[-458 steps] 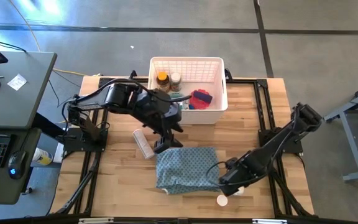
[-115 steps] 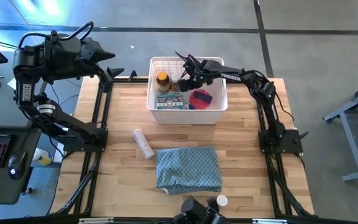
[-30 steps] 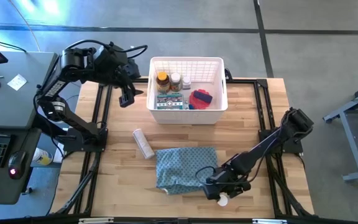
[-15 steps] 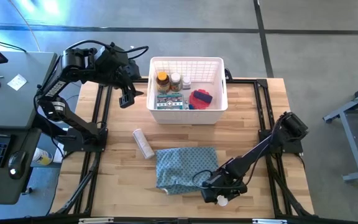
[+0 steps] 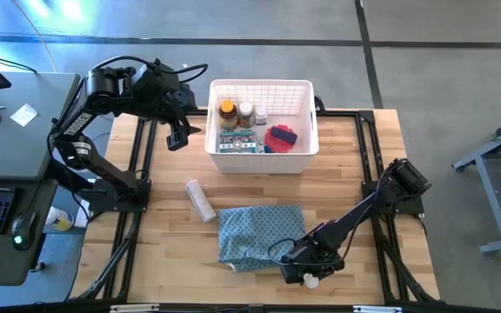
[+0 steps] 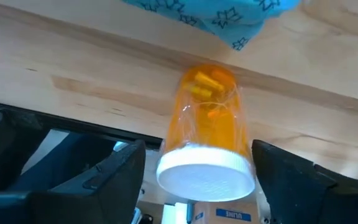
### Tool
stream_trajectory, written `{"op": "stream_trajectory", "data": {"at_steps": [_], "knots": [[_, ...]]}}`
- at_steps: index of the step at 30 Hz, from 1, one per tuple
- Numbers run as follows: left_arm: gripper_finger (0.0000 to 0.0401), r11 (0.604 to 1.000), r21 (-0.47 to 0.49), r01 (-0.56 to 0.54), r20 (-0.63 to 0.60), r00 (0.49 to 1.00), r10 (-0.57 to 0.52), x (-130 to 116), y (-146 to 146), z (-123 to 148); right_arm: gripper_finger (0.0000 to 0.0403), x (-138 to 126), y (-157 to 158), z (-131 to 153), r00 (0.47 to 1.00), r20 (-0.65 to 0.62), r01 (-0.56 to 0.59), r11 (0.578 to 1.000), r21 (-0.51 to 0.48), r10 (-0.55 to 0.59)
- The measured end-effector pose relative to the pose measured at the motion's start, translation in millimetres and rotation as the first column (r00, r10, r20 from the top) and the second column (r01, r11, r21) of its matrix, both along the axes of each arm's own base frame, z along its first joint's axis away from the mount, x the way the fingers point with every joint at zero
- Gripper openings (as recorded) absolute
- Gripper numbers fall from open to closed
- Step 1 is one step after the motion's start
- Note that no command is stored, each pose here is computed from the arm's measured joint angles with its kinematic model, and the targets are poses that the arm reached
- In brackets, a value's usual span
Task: Pick & place medical supplies in basket/bin
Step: Put the orange pill bottle into the white bin
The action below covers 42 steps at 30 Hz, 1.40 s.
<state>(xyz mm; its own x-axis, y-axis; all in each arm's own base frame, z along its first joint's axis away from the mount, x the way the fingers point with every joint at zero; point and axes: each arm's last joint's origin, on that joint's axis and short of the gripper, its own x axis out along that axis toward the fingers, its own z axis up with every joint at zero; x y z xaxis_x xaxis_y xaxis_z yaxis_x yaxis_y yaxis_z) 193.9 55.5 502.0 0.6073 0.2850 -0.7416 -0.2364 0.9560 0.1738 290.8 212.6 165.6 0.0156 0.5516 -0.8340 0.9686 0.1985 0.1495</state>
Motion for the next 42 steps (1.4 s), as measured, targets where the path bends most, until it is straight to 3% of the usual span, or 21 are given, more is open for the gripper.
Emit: {"op": "stream_trajectory", "data": {"at_steps": [12,19,25,32,38,42], "knots": [[0.0335,1.000,0.017,0.011,-0.007,1.000,-0.011,0,0,0,0.0206,1,2,1,1.000,-0.002,-0.011,1.000,0.029,0.011],[0.0335,1.000,0.018,0.012,-0.007,1.000,-0.012,0,0,0,0.0204,1,4,7,0.999,0.011,-0.043,0.995,0.094,0.042],[0.0335,1.000,0.016,0.010,-0.007,1.000,-0.010,0,0,0,0.0204,-3,-6,40,0.995,0.092,-0.039,0.989,0.139,0.026],[0.0335,1.000,0.018,0.010,0.000,1.000,-0.010,0,0,1,0.0204,-17,-49,94,0.969,0.226,0.083,0.995,0.062,-0.095],[0.0335,1.000,0.018,0.009,-0.001,1.000,-0.009,0,0,0,0.0204,-19,-102,134,0.869,0.444,0.240,0.971,0.010,-0.219],[0.0335,0.999,0.045,-0.018,-0.015,1.000,0.018,-1,1,0,0.0204,-11,-139,159,0.693,0.675,0.362,0.932,-0.023,-0.253]]}}
